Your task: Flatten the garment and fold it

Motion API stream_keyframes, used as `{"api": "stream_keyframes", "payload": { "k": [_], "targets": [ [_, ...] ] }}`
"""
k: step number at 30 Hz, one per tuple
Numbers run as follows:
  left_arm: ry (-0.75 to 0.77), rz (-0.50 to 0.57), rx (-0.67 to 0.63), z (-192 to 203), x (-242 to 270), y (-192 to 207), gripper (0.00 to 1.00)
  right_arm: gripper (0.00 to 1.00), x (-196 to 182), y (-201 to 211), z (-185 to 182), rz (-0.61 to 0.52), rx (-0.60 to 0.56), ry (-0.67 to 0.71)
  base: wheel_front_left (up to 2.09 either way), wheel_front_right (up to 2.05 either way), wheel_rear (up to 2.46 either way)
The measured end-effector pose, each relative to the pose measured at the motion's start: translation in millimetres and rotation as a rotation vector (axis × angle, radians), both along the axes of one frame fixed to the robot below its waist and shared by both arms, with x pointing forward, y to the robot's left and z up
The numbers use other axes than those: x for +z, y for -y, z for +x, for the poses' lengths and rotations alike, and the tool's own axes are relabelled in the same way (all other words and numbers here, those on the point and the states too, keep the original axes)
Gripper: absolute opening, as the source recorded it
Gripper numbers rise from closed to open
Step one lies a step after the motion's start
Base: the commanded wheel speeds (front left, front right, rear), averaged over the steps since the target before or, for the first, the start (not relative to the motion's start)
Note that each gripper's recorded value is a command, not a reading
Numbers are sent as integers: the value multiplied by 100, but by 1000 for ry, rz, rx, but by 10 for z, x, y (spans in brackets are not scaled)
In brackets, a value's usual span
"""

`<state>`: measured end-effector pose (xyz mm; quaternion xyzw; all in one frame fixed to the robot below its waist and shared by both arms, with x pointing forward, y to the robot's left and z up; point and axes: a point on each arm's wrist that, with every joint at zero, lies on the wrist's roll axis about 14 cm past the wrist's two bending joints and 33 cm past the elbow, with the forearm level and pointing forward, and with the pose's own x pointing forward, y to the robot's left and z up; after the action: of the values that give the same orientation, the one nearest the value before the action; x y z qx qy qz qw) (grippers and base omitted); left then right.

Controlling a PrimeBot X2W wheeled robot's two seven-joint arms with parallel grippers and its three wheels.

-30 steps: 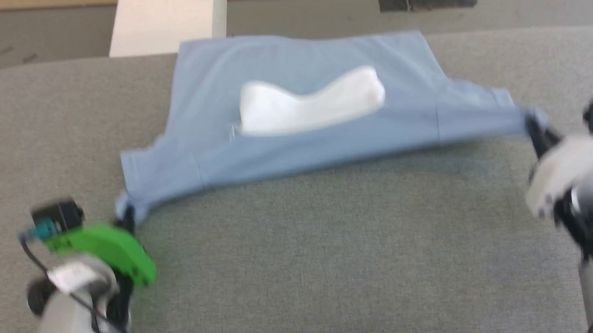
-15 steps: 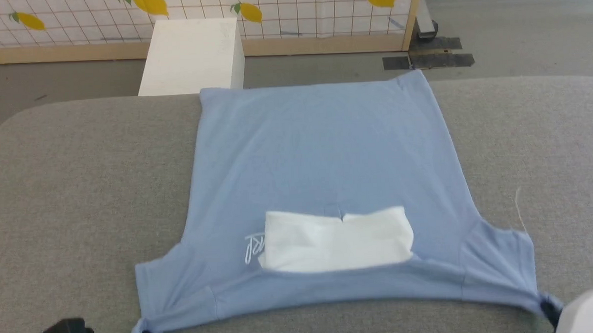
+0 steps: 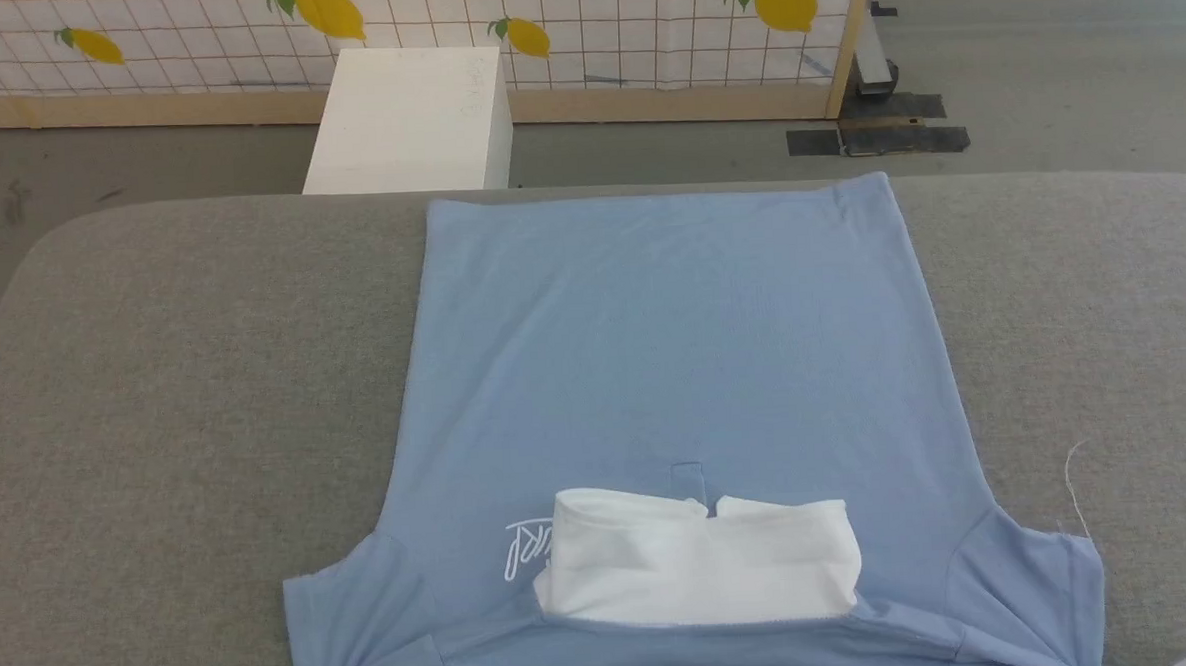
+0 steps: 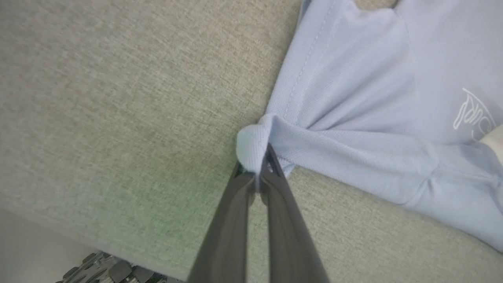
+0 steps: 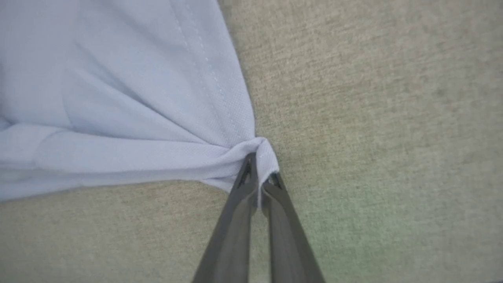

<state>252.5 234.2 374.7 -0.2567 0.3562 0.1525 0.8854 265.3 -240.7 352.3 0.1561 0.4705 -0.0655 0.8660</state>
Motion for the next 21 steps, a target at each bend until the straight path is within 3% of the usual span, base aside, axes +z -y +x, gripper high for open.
{"api": "stream_keyframes", "payload": {
  "k": [1, 7, 15, 21],
  "targets": [
    [7, -3, -3, 4, 5, 12, 0, 100, 11, -4, 24, -2, -1, 19, 0, 0, 0],
    [49, -8, -14, 24, 49, 57, 0, 100, 297, -28, 375, -48, 2, 226, 0, 0, 0],
    [96, -12, -26, 168, 135, 121, 0, 100, 1150, -112, 1407, -188, 34, 662, 0, 0, 0],
    [114, -13, -26, 294, 167, 144, 0, 100, 1570, -254, 2162, -253, 104, 834, 0, 0, 0]
  ]
}}
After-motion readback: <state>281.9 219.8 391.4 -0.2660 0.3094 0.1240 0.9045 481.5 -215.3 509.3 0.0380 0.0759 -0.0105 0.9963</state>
